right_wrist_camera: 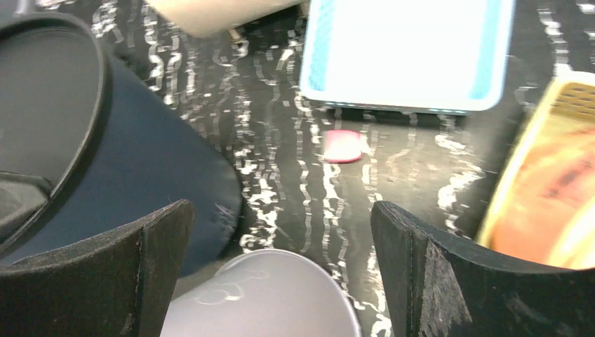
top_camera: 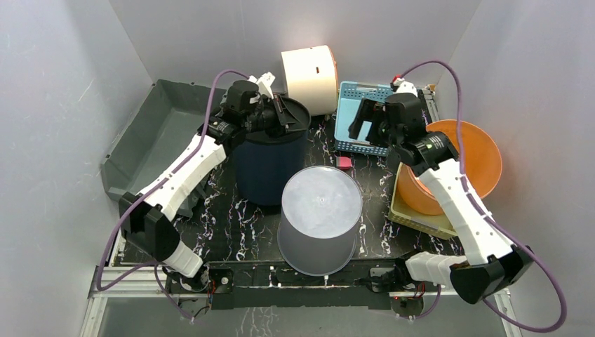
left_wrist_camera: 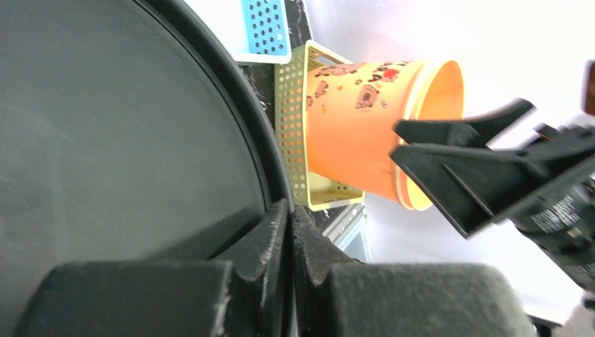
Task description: Turn the large container upside down
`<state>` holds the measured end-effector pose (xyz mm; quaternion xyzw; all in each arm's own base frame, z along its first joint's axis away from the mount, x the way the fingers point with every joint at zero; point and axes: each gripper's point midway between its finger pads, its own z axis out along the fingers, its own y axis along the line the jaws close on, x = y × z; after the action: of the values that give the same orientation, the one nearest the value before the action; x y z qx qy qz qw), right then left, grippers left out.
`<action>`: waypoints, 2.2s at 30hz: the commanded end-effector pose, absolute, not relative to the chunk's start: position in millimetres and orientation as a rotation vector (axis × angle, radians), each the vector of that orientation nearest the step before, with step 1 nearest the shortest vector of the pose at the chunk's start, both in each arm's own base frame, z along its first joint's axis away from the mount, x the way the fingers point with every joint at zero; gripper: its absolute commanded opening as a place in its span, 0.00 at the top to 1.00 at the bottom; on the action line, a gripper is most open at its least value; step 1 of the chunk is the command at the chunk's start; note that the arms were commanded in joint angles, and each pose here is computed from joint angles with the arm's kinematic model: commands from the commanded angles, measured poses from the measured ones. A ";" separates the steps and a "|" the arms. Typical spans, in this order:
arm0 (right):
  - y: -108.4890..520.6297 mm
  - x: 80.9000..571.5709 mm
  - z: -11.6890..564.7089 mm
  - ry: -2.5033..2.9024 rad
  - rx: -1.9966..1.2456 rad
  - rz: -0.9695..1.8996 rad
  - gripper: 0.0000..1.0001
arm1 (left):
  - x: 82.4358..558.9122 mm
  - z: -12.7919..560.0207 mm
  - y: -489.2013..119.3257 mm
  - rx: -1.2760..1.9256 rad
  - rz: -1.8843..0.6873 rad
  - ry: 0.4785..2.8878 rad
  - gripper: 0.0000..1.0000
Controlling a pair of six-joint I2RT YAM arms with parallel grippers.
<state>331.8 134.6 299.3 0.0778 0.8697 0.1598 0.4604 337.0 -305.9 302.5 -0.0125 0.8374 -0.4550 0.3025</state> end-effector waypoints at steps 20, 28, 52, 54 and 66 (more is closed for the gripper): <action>72.4 329.2 287.6 2.195 0.203 -0.040 0.02 | 344.0 395.5 -286.5 0.225 -0.961 2.062 0.19; 100.0 346.1 307.9 2.188 0.072 0.083 0.04 | 306.3 408.0 -317.4 0.337 -1.142 2.024 0.14; 27.5 310.3 357.3 2.027 0.249 -0.223 0.02 | 352.8 256.7 -337.8 0.372 -0.698 2.409 0.12; 35.2 317.0 360.0 2.029 0.233 -0.188 0.02 | 354.8 252.3 -327.1 0.354 -0.677 2.422 0.12; 78.8 322.7 360.6 2.062 0.121 0.070 0.02 | 357.3 285.6 -316.3 0.351 -0.778 2.385 0.13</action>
<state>318.3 59.3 328.2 0.0665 0.8794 -0.0371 0.4700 379.3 -326.0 288.9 0.1264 0.8820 -0.2975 0.3428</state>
